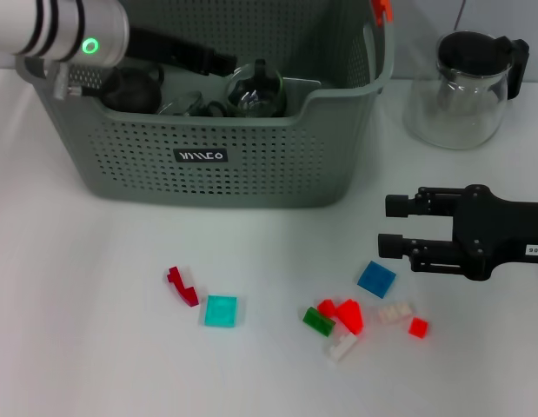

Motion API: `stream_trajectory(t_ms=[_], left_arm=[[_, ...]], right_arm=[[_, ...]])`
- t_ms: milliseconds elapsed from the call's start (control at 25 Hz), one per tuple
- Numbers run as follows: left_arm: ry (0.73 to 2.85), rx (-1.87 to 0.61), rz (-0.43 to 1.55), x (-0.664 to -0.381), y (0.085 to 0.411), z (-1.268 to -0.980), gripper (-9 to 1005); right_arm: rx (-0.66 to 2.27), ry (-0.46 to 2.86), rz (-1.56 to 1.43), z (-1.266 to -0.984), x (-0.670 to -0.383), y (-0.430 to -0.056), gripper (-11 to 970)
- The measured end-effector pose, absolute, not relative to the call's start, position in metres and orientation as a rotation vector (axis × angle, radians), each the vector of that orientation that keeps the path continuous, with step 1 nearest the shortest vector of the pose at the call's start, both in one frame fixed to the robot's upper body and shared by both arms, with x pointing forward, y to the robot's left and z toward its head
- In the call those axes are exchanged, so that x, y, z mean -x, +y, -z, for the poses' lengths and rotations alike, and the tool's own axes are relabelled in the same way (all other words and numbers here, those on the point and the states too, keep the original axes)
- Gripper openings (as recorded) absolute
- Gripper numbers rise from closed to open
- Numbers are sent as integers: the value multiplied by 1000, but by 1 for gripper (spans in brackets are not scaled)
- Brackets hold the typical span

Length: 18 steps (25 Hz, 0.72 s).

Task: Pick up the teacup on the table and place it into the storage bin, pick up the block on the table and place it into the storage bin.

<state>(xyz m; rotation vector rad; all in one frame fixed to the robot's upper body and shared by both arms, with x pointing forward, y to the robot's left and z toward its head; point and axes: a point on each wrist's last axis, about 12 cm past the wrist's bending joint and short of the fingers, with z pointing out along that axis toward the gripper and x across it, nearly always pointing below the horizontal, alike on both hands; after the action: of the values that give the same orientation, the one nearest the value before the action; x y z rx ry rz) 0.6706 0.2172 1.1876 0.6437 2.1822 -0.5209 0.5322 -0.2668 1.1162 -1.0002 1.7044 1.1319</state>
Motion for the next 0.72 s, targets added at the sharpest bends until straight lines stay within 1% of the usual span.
stream_trajectory(t_ms=[120,240,360,400,480,600,720], left_arm=[[2178,-652,504,-670,214,-1184,477],[2150,-636,509,-668,216,-1187,494],[2093,-589,562,-661,223,-1194,511],[2068,-575,585,-657,226,-1195,535],[1994,-555,649,-647,235,-1199,583],[1791,-597,790,-619,252,-1200,656],[1608,-662,860,-587,271,-1188,649]], right_arm=[[995,1706,-1132,-1116,-532,-267,674],[991,1709,-1136,-1115,-531,-268,675],[990,1710,-1139,-1115,-532,-268,675],[990,1710,-1139,-1115,-532,-268,675],[991,1710,-1138,-1115,-532,-268,675],[994,1709,-1137,-1116,-533,-268,675],[994,1708,-1136,-1116,-533,-268,675]])
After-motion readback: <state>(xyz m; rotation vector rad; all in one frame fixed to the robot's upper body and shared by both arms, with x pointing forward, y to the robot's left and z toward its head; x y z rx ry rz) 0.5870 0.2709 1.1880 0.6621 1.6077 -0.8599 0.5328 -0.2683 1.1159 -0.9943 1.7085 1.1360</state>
